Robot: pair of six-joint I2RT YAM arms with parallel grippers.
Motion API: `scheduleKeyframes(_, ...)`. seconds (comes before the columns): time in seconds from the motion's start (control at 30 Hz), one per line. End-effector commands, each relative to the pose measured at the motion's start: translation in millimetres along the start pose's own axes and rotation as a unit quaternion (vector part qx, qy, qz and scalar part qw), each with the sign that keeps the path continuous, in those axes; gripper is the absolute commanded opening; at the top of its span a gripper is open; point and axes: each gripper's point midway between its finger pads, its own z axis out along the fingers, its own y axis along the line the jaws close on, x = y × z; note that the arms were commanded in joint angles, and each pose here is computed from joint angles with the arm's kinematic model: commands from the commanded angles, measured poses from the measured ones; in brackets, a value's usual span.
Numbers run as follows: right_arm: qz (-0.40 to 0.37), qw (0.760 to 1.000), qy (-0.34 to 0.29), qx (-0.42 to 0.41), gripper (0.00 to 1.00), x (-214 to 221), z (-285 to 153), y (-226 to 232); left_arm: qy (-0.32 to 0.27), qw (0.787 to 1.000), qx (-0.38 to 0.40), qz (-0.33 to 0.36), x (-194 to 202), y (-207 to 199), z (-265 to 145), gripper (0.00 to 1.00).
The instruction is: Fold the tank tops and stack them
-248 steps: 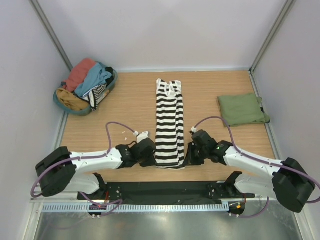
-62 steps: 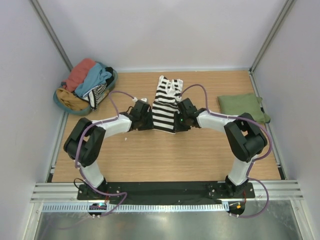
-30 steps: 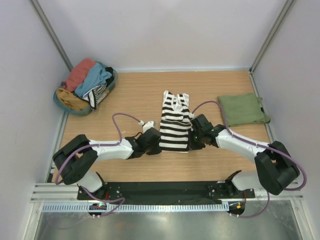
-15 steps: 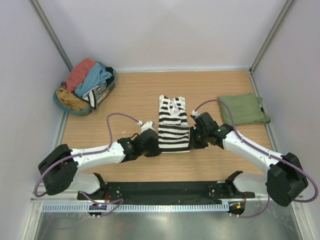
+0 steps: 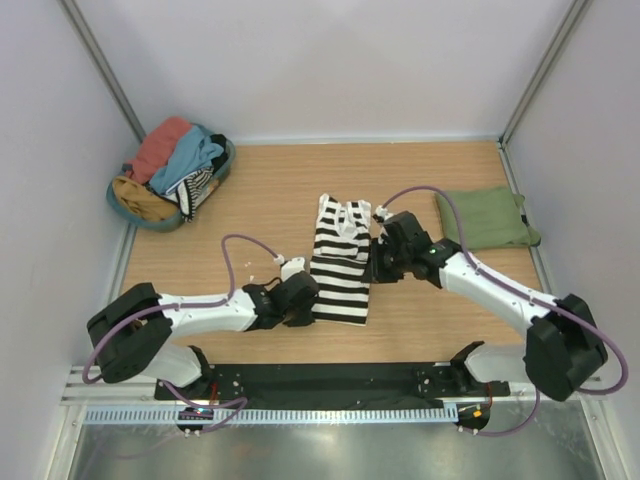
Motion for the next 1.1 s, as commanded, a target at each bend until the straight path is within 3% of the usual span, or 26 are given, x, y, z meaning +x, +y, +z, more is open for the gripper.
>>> scheduleKeyframes(0.0,0.002,0.993,-0.037,-0.11,0.17,-35.0,17.5,46.9,-0.024,1.0,0.001,0.0,-3.3,-2.2,3.0,0.0)
scheduleKeyframes(0.2,0.031,0.98,-0.036,-0.195,0.01,-47.8,55.6,74.8,-0.019,1.0,0.0,0.009,4.4,-2.4,7.2,0.0)
scheduleKeyframes(0.33,0.029,0.978,-0.05,-0.199,0.01,-57.0,77.2,74.8,-0.015,1.0,0.005,0.014,10.1,-5.2,9.3,0.0)
scheduleKeyframes(0.6,0.009,0.994,-0.047,-0.096,0.01,-72.5,128.8,39.3,-0.013,1.0,0.008,0.019,16.9,-6.4,12.2,0.0)
scheduleKeyframes(0.77,0.011,0.996,-0.051,-0.076,0.01,-95.1,147.5,32.3,-0.01,1.0,0.007,0.018,19.4,-4.7,13.9,0.0)
scheduleKeyframes(0.93,0.004,0.996,-0.059,-0.064,0.02,-114.0,145.1,32.2,-0.011,1.0,0.005,0.019,21.0,-1.4,13.1,0.0)
scheduleKeyframes(1.07,-0.006,0.996,-0.062,-0.071,0.12,-115.5,129.6,37.6,-0.01,1.0,0.002,0.016,22.1,0.7,14.1,0.0)
